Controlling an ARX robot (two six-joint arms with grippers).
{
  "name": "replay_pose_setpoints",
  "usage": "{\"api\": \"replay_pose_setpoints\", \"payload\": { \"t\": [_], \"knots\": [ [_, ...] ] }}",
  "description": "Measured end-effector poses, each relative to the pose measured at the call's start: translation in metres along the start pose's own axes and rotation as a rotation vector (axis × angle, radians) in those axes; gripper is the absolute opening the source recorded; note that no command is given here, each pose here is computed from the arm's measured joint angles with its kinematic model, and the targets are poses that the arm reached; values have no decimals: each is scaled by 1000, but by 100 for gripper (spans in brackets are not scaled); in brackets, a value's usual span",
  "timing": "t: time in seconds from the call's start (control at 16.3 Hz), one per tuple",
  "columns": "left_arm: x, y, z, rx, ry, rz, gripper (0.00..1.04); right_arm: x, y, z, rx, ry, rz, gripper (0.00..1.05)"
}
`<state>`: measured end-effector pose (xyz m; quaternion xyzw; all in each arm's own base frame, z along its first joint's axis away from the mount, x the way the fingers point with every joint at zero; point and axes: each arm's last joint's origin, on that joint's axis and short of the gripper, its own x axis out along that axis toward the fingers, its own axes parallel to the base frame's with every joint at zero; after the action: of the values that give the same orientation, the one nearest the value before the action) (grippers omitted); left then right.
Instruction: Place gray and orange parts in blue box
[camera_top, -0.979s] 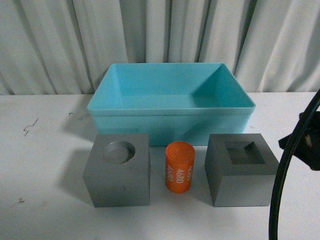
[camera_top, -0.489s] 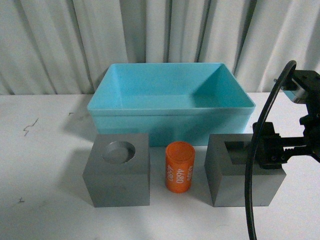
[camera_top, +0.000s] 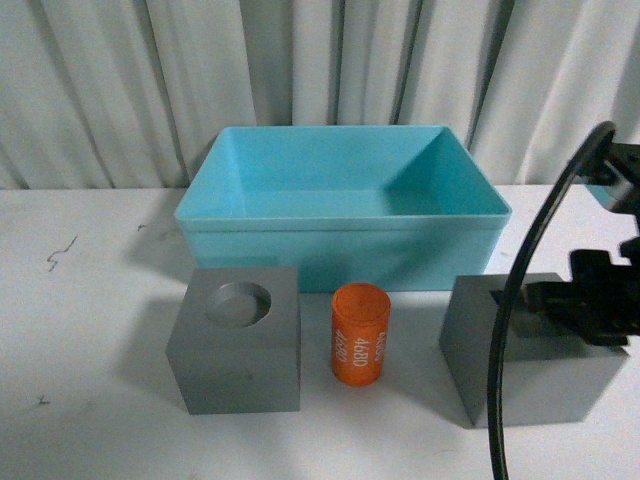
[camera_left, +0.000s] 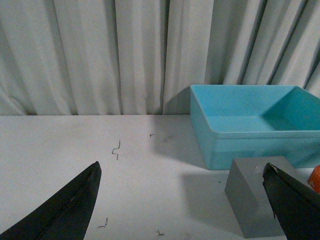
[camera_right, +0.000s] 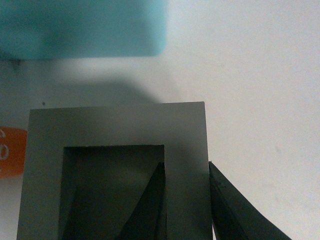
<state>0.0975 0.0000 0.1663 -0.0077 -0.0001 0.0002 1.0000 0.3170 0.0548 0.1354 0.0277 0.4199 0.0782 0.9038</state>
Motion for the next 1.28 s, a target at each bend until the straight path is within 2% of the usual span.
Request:
{"api": "replay_pose_setpoints", "payload": {
  "t": [0.12, 0.18, 0.31, 0.37, 0.49, 0.61, 0.86, 1.28],
  "knots": [
    [0, 0, 0, 0, 0, 0, 98, -28, -9, 9, 23, -69, 7, 19],
    [0, 0, 0, 0, 0, 0, 98, -54, -11, 28, 23, -167, 27, 19],
    [0, 0, 0, 0, 0, 0, 98, -122, -12, 120, -30, -562, 64, 19],
    [0, 0, 0, 0, 0, 0, 98, -124, -8, 149, -67, -632, 63, 19],
    [0, 0, 0, 0, 0, 0, 98, -88, 1, 173, -82, -583, 82, 19],
    [0, 0, 0, 0, 0, 0, 98, -45, 12, 180, -86, -500, 98, 19],
    [0, 0, 0, 0, 0, 0, 98, 8, 33, 177, -72, -403, 99, 19],
    [0, 0, 0, 0, 0, 0, 98, 51, 41, 157, 28, -312, 61, 19]
  ]
}}
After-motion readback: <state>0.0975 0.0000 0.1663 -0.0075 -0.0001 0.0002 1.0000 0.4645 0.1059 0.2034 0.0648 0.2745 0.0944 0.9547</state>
